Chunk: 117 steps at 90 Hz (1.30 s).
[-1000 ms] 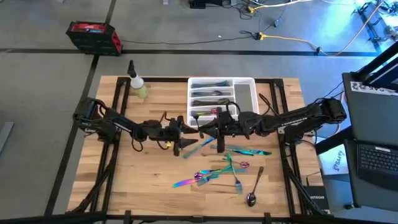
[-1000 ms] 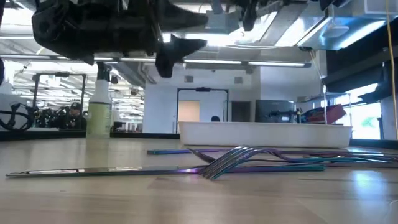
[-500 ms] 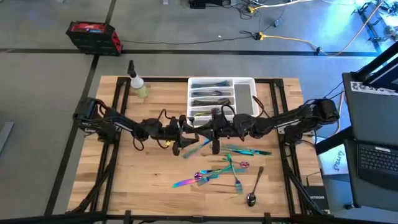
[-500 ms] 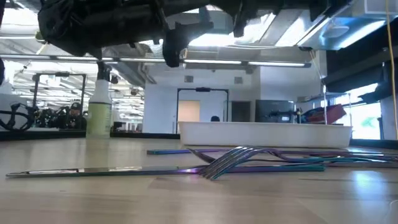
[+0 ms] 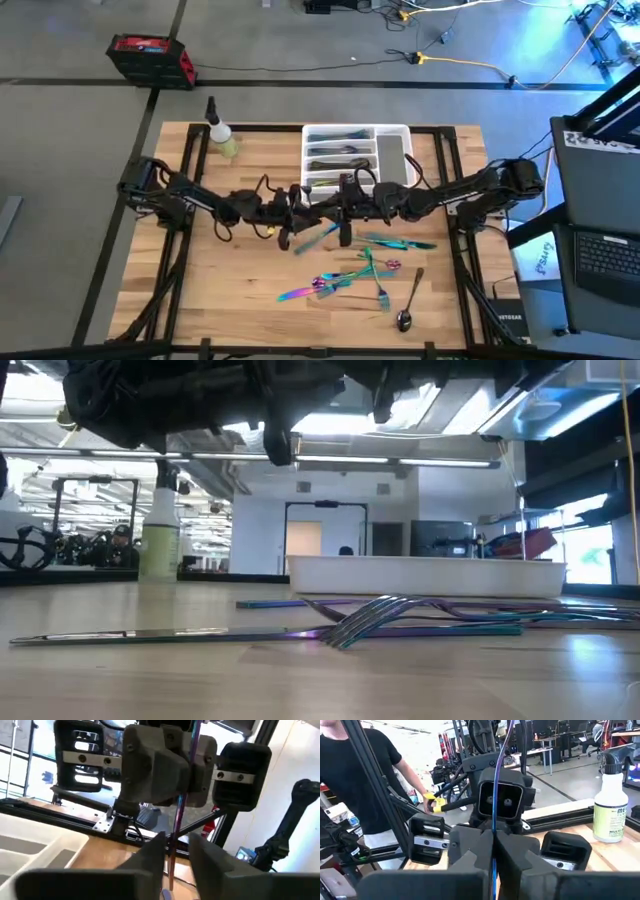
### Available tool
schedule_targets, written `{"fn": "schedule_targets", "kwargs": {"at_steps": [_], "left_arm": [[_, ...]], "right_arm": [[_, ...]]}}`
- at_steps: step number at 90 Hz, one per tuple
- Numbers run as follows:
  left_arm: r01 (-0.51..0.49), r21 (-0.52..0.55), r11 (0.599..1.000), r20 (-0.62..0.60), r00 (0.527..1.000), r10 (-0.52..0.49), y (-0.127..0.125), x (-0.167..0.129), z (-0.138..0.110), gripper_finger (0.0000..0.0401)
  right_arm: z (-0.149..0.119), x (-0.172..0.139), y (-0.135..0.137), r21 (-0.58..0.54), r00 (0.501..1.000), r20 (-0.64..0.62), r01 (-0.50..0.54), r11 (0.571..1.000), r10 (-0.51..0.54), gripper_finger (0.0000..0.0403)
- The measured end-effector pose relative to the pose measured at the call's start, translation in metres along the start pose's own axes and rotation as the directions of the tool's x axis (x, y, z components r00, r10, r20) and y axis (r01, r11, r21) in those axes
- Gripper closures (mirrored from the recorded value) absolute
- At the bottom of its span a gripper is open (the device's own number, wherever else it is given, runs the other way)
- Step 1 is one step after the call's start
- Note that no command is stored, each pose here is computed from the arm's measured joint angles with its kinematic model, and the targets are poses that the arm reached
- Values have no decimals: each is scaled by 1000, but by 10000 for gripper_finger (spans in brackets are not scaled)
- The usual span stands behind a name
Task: Sort silverware
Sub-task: Put the blue fork on the white silverware tray
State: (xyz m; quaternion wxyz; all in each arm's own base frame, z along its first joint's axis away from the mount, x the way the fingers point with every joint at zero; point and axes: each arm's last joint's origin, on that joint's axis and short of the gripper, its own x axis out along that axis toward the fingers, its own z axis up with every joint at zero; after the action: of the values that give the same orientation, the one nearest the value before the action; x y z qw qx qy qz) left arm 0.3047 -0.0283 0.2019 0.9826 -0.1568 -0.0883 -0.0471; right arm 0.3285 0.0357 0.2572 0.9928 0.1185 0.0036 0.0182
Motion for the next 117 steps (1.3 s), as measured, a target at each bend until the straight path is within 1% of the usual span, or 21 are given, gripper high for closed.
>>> {"fn": "schedule_targets", "kwargs": {"at_steps": [5, 12, 41, 51, 62, 68, 76, 85, 91, 101, 106, 112, 117], "left_arm": [[0, 9, 1000, 0, 1000, 0, 0, 0, 0, 387], [5, 17, 1000, -2, 1000, -5, 0, 0, 0, 397], [3, 17, 1000, -7, 1000, -3, 0, 0, -1, 401], [-27, 16, 1000, 0, 1000, 27, 1, -1, -1, 401], [-33, 2, 999, -2, 999, 33, 1, -1, -1, 401], [-34, -2, 999, -6, 999, 34, 2, -1, -2, 401], [-38, -6, 999, -17, 999, 38, 2, -1, -3, 401], [-49, -14, 999, -28, 998, 49, 4, -1, -4, 401], [-67, -32, 997, -38, 997, 66, 10, -1, -3, 401], [-81, -47, 996, -89, 993, 76, 24, -1, -3, 401], [-90, -56, 994, -115, 990, 84, 34, -1, -2, 401], [-108, -58, 992, -151, 984, 99, 49, 1, 2, 401], [-124, -47, 991, -188, 976, 113, 63, 4, 8, 401]], "right_arm": [[0, 0, 0, 0, 1000, 0, -1, 1000, 1, 403], [0, 0, 0, 0, 1000, 0, 0, 1000, 0, 403], [-1, 0, 0, -4, 1000, -5, 11, 1000, -11, 401], [-1, 0, -1, 0, 1000, -1, 27, 1000, -27, 390], [0, 0, -1, 1, 1000, 1, 27, 1000, -27, 357], [0, 0, -1, 1, 1000, 2, 29, 1000, -29, 331], [0, -1, -2, -2, 998, 7, 62, 998, -62, 293], [3, -4, -2, -58, 995, -3, 99, 993, -99, 254], [11, -11, -1, -102, 991, 2, 134, 986, -134, 233], [28, -29, -2, -159, 972, -7, 232, 960, -236, 210], [33, -39, -3, -196, 951, -30, 296, 935, -307, 203], [38, -52, -6, -256, 906, -40, 399, 881, -422, 198], [42, -62, -9, -316, 851, -43, 486, 815, -524, 196]]}}
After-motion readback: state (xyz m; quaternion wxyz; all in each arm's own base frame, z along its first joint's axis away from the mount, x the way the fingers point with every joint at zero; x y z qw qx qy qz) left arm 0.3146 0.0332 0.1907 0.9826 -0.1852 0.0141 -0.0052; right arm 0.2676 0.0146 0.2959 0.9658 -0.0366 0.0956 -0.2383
